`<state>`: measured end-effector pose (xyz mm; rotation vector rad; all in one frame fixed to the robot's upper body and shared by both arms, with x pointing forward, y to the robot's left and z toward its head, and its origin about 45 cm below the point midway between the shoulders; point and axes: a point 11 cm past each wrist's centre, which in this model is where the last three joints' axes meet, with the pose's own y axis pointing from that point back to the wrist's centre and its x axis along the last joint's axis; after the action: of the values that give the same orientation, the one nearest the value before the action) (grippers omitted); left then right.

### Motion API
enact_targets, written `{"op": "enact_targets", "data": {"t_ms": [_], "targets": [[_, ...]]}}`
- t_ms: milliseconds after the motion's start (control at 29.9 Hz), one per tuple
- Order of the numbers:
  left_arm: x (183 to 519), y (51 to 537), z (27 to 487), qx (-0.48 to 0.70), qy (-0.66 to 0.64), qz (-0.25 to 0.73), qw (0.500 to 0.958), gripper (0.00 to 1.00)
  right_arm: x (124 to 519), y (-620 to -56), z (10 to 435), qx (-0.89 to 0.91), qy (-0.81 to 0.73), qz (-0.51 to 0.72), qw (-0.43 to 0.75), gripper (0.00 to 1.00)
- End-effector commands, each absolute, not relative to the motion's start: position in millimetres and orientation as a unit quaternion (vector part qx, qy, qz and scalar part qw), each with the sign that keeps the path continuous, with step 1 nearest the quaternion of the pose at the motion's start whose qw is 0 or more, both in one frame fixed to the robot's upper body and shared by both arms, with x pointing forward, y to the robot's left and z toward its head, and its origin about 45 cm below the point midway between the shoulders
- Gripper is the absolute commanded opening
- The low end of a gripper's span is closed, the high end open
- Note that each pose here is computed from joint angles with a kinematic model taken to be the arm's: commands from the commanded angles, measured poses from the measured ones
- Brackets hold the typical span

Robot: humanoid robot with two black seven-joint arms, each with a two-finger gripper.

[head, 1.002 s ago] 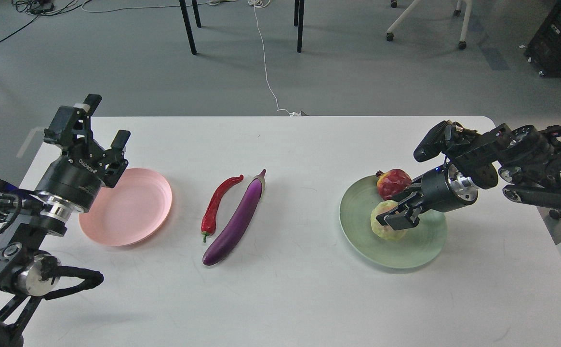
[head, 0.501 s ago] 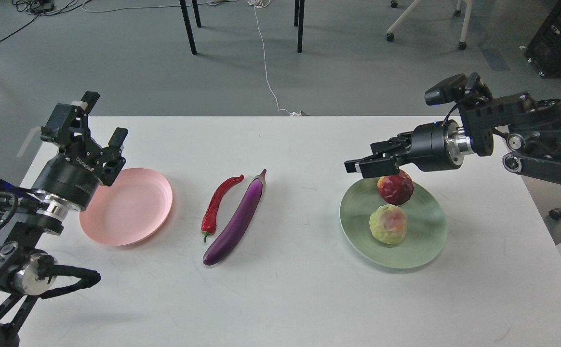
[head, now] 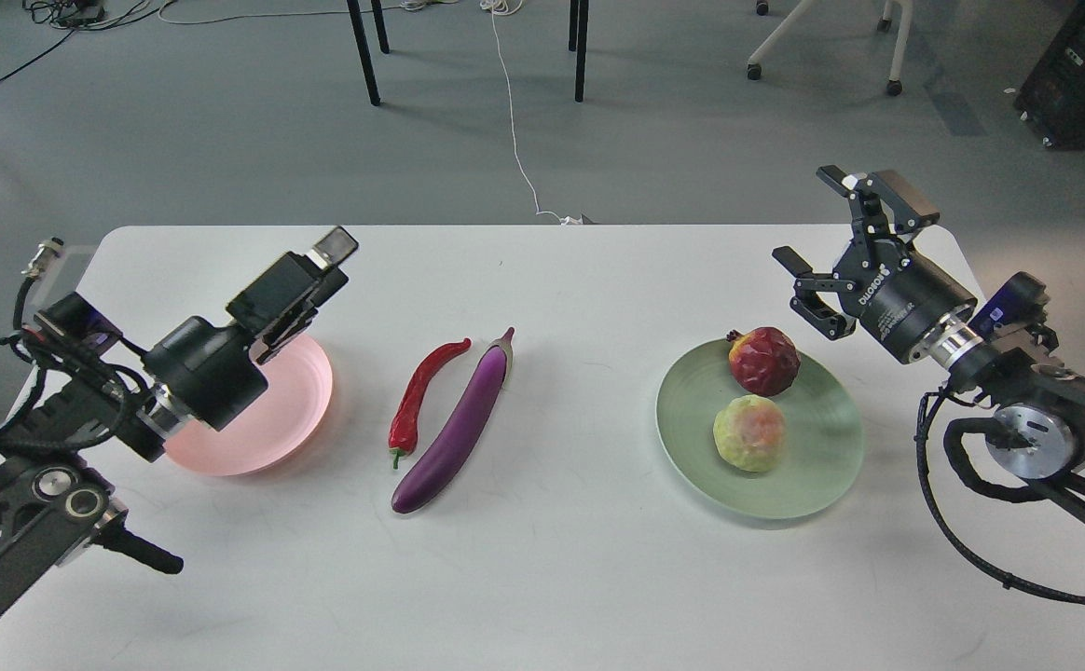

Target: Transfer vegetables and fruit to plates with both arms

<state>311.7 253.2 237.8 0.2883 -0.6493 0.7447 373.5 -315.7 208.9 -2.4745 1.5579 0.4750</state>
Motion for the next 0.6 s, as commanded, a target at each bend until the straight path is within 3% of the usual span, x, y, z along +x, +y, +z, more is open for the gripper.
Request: {"op": "enact_targets", "data": {"t_ms": [0,234,401,568], "targets": [[324.7,239.4,231.0,0.253,-0.443,0.228,0.829,0.98,353.1,-342.0,195.2,-0.802,0.542,0.207,0.143,0.98],[368.2,235.3,202.0,0.410,-0.511,0.083,0.751,0.96,337.4,-361.7,188.0,-0.781,0.559,0.228,0.158,0.98],[386.6,226.6,172.7,0.450,-0.513,0.049,0.730,0.92,337.3,-361.4,188.5,-0.781,0.559,0.228,0.160,0.98],[390.2,219.8,151.9,0.459,-0.494,0.051,0.737,0.83,337.5,-364.3,189.7,-0.781,0.561,0.225,0.158,0.98]]}}
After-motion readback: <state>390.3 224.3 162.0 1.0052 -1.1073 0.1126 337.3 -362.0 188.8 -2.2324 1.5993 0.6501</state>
